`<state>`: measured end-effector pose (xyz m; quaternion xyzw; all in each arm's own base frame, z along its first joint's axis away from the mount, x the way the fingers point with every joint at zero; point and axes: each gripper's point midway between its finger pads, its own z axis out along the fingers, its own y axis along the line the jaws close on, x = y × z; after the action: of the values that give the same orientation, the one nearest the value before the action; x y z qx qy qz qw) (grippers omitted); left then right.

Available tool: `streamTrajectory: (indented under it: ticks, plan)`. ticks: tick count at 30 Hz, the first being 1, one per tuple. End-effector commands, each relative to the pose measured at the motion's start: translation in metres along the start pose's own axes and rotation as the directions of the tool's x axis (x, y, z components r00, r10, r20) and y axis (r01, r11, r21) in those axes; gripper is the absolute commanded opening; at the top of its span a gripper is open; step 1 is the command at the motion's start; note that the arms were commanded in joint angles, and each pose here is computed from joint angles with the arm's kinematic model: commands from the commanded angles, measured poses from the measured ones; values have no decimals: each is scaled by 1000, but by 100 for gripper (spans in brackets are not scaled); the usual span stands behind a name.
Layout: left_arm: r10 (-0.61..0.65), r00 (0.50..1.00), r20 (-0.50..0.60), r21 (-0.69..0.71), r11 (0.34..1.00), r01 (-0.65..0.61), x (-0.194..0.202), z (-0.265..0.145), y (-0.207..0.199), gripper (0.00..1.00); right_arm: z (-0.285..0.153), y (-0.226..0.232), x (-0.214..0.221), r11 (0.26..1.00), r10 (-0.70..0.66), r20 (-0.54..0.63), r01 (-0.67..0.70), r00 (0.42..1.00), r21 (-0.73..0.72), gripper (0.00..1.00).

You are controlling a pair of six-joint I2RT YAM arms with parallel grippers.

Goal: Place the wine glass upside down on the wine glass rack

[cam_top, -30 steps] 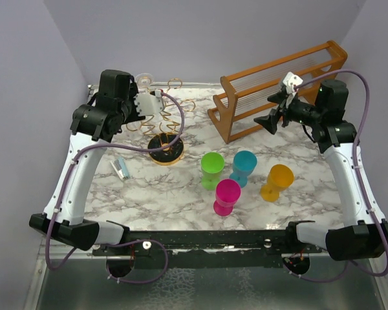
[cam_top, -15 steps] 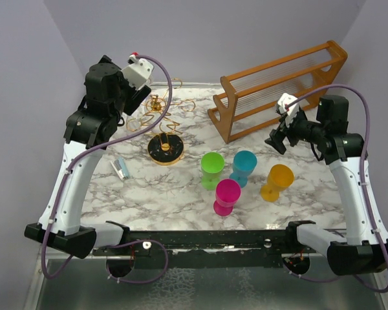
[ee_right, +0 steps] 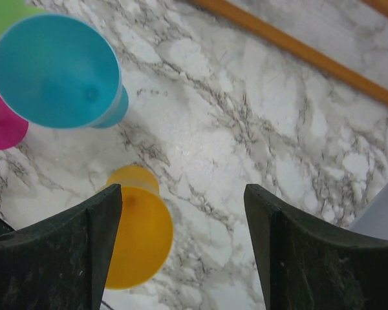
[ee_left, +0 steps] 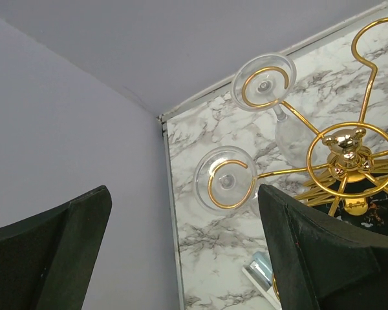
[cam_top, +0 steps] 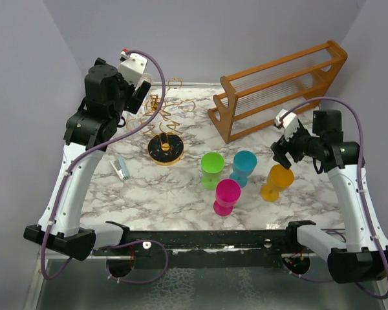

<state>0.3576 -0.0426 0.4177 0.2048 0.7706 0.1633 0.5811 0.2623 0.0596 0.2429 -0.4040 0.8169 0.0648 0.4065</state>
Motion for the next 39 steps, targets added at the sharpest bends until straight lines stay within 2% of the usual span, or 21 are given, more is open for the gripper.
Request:
streamTrajectory:
  ticks: [1, 10, 20, 29, 32, 34, 39]
  plan:
    - [-62, 995, 73, 7, 998, 62, -20, -16, 6, 99, -7, 0, 34, 997, 54, -129, -46, 990, 66, 73]
    - [-54, 996, 71, 15, 998, 53, -22, -14, 5, 99, -8, 13, 69, 994, 97, -247, -84, 964, 64, 47]
    - [-46, 996, 70, 9, 999, 46, -22, -13, 7, 99, 14, 20, 92, 993, 116, -300, -112, 947, 32, 35]
    - [-44, 996, 73, 24, 999, 42, -22, -8, 2, 99, 24, 24, 86, 994, 95, -260, -104, 961, -21, 2]
    - [-44, 996, 78, 16, 999, 43, -23, -8, 4, 99, 16, 9, 76, 997, 69, -249, -63, 966, 32, 1]
    - [-46, 996, 82, 11, 999, 45, -25, -8, 5, 99, 5, -12, 68, 992, 52, -252, -20, 966, 127, 1]
    - [-53, 993, 107, 48, 998, 48, -29, -11, 0, 99, -39, -74, 32, 900, 6, -220, 91, 975, 427, 1]
